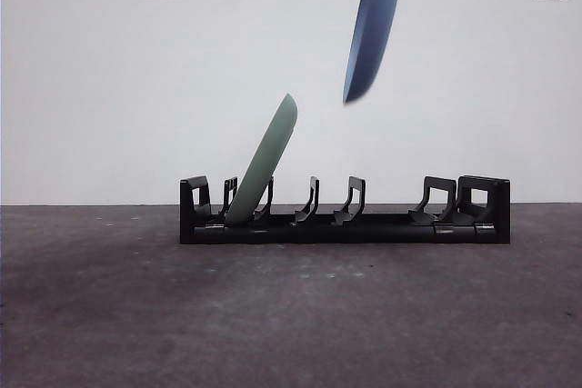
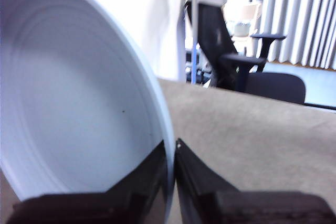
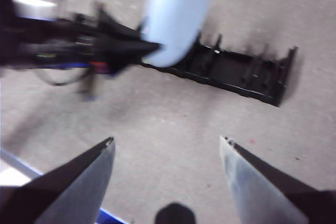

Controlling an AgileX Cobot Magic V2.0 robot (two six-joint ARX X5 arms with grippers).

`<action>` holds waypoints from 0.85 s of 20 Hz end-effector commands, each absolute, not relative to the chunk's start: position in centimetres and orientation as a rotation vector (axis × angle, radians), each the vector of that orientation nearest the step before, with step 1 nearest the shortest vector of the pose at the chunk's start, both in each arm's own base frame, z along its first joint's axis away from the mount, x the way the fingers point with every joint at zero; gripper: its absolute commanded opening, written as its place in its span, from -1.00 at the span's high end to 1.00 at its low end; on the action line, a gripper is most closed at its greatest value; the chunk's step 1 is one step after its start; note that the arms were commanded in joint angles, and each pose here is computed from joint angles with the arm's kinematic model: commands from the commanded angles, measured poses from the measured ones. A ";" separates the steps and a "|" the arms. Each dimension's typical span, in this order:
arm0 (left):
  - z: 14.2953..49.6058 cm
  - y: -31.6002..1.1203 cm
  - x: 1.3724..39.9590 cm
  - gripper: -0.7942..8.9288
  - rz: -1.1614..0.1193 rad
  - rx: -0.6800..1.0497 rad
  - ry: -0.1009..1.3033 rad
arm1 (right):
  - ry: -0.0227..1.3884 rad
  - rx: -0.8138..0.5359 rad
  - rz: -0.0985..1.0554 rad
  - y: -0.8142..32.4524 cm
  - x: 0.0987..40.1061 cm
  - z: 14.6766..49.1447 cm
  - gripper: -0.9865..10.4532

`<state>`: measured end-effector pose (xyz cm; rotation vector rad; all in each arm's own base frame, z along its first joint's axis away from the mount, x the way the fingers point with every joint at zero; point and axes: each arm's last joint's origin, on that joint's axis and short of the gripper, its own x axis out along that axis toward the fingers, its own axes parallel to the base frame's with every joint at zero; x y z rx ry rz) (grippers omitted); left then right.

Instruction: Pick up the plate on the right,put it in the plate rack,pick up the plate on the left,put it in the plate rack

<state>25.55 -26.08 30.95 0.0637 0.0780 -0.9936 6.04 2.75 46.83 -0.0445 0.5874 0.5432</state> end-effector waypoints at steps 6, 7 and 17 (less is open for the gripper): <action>29.9 -28.0 31.1 0.85 -0.899 0.014 0.118 | 0.606 -0.036 0.553 2.7 5.6 46.6 0.23; 29.5 -28.1 31.6 0.85 -0.894 0.012 0.132 | 0.606 -0.036 0.553 2.7 5.6 46.6 0.23; 24.8 -28.2 34.4 0.85 -0.850 0.035 0.245 | 0.606 -0.036 0.554 2.7 5.7 46.6 0.23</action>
